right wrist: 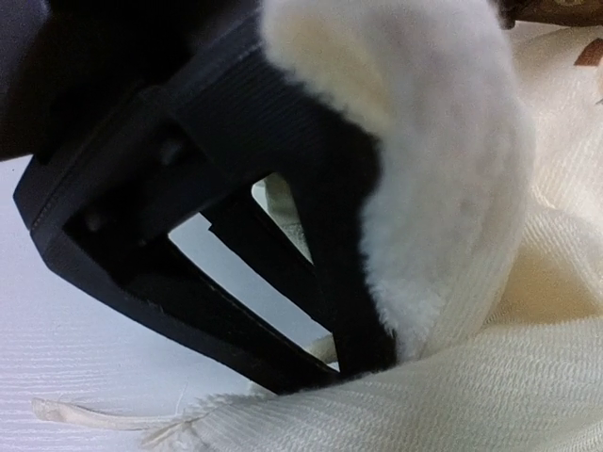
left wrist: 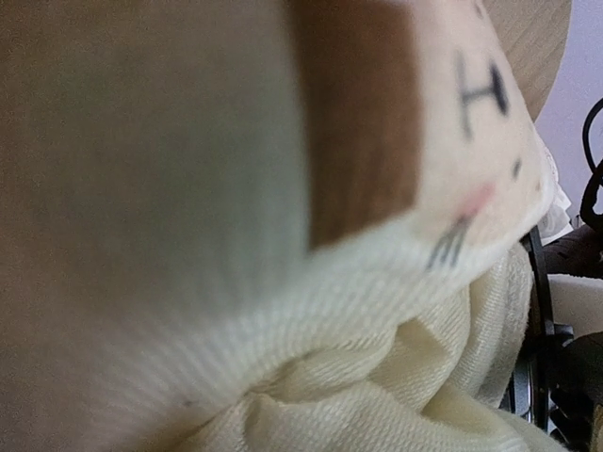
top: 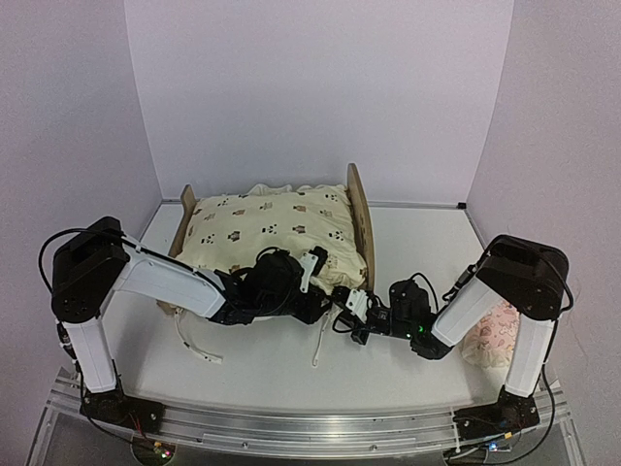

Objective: Set up the pet bed

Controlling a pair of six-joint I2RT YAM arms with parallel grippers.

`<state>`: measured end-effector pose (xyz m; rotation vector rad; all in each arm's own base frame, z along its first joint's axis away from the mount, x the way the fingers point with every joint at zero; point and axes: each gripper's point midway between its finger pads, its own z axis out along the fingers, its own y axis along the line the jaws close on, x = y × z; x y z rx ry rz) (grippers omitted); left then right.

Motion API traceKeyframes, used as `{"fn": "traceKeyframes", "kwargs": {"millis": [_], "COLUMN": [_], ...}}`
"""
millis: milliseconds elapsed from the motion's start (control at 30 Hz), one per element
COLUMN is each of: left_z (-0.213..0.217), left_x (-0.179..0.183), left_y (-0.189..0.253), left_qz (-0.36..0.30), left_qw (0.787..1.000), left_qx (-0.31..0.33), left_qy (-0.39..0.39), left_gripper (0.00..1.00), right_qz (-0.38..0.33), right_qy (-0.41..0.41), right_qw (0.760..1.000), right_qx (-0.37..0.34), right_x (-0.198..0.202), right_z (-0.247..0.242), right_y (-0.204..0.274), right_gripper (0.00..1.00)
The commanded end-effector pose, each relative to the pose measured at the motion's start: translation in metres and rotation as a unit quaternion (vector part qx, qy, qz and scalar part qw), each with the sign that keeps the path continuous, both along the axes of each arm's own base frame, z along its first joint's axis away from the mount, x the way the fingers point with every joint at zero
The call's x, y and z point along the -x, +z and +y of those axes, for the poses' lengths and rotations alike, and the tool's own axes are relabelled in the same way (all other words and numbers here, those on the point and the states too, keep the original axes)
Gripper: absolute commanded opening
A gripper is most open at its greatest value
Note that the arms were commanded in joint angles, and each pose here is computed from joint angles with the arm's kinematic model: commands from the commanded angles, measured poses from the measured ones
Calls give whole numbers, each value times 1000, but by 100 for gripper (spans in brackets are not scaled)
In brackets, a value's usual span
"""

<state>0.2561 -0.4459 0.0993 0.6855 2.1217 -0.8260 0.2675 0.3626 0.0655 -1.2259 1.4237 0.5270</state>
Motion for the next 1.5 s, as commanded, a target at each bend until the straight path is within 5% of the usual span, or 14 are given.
{"fn": "traceKeyframes", "kwargs": {"millis": [0, 333, 600, 767, 1000, 1300, 1467], "left_z": [-11, -11, -6, -3, -1, -3, -6], "left_x": [-10, -10, -7, -7, -4, -2, 3], "left_y": [8, 7, 20, 29, 37, 41, 44], "left_qz": [-4, 1, -5, -12, -17, -17, -12], "left_qw": [1000, 1000, 1000, 1000, 999, 999, 998], "left_qx": [4, 2, 18, 27, 41, 50, 58], "left_qy": [1, 1, 3, 5, 2, -5, -20], "left_gripper": [28, 1, 0, 0, 0, 0, 0], "right_qz": [-15, -15, -4, 21, 81, 270, 308], "right_qy": [9, 10, -26, -79, -120, -249, -282], "right_qw": [1000, 1000, 999, 996, 989, 928, 907], "right_qx": [-19, -21, -24, -46, -42, -59, -59], "right_x": [-3, -3, -9, -9, 24, 33, 34], "right_z": [7, 8, 0, -17, -30, -35, -27], "right_y": [13, 15, 15, 26, 26, 11, -2], "right_gripper": [0, 0, 0, 28, 37, 47, 52]}}
